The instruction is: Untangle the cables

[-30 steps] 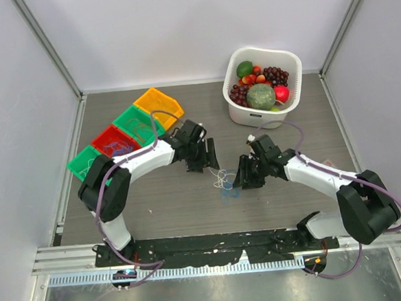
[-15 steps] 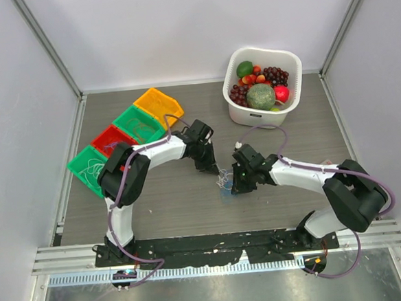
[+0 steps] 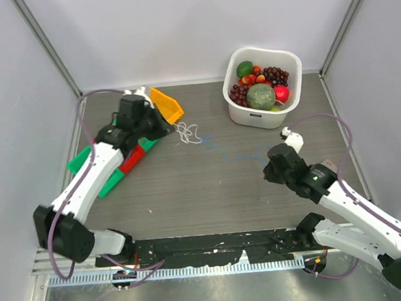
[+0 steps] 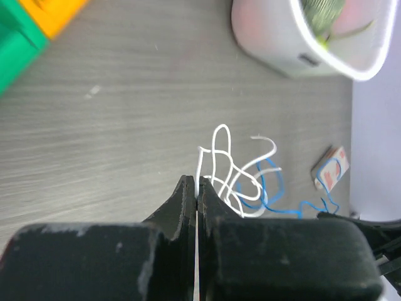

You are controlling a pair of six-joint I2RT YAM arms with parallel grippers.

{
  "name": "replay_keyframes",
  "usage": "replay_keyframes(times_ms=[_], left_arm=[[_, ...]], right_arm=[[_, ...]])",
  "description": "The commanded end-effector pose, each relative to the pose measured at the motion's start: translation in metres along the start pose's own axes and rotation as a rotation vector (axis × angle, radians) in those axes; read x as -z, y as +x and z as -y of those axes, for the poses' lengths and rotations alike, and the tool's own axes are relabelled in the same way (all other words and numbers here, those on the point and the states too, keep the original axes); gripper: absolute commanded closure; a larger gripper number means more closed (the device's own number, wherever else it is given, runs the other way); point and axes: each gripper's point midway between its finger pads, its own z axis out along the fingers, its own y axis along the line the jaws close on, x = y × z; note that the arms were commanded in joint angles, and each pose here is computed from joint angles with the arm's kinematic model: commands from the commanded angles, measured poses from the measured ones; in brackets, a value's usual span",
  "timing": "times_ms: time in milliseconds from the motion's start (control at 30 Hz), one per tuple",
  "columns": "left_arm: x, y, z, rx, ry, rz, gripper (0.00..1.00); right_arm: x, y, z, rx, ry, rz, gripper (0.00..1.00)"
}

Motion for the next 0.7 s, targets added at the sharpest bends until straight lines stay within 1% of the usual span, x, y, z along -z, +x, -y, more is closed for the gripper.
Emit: replay_keyframes(times_ms=[0,100,167,200,233,267,300,333,367,433,500,633,667], left_arm=[[0.044,-0.024,-0.016,-0.069,-0.043,0.117,1.00],[0.056,-0.023,-0.009,-0.111,0.005,0.134,1.00],[0.057,-0.021,-0.013,-0.132,-0.001,0.138,1.00],[0.059,-0.022,-0.021,-0.124,-0.037,0.147,1.00],[0.061,-0.022,-0.027,-0.117,-0.062,0.154,1.00],[0.062,-0.023,-0.032,-0.110,-0.074,0.158,1.00],[0.063,-0.023,-0.035,-0.105,-0.082,0.158,1.00],[0.064,-0.023,-0.038,-0.106,-0.090,0.159,1.00],[0.064,-0.023,-0.042,-0.110,-0.103,0.160,1.00],[0.064,-0.023,-0.049,-0.119,-0.134,0.155,1.00],[0.061,-0.019,-0.052,-0.147,-0.140,0.122,1.00],[0.051,0.000,-0.059,-0.179,-0.150,0.008,1.00],[0.049,0.006,-0.063,-0.183,-0.158,-0.022,1.00]], right_arm=[[0.039,-0.045,0.028,-0.063,0.117,0.175,0.99],[0.070,-0.082,0.013,-0.062,0.031,0.286,0.99],[0.090,-0.105,0.011,-0.069,0.021,0.366,0.99],[0.097,-0.111,0.017,-0.073,0.050,0.386,0.99],[0.114,-0.129,0.020,-0.105,0.064,0.450,0.99],[0.122,-0.133,0.025,-0.109,0.081,0.468,0.99],[0.140,-0.148,0.030,-0.144,0.086,0.532,0.99],[0.150,-0.153,0.035,-0.163,0.095,0.559,0.99],[0.169,-0.166,0.044,-0.205,0.107,0.627,0.99],[0.198,-0.181,0.058,-0.258,0.121,0.722,0.99],[0.220,-0.194,0.065,-0.269,0.124,0.784,0.99],[0.243,-0.209,0.068,-0.207,0.155,0.828,0.99],[0.255,-0.215,0.074,-0.229,0.171,0.858,0.99]])
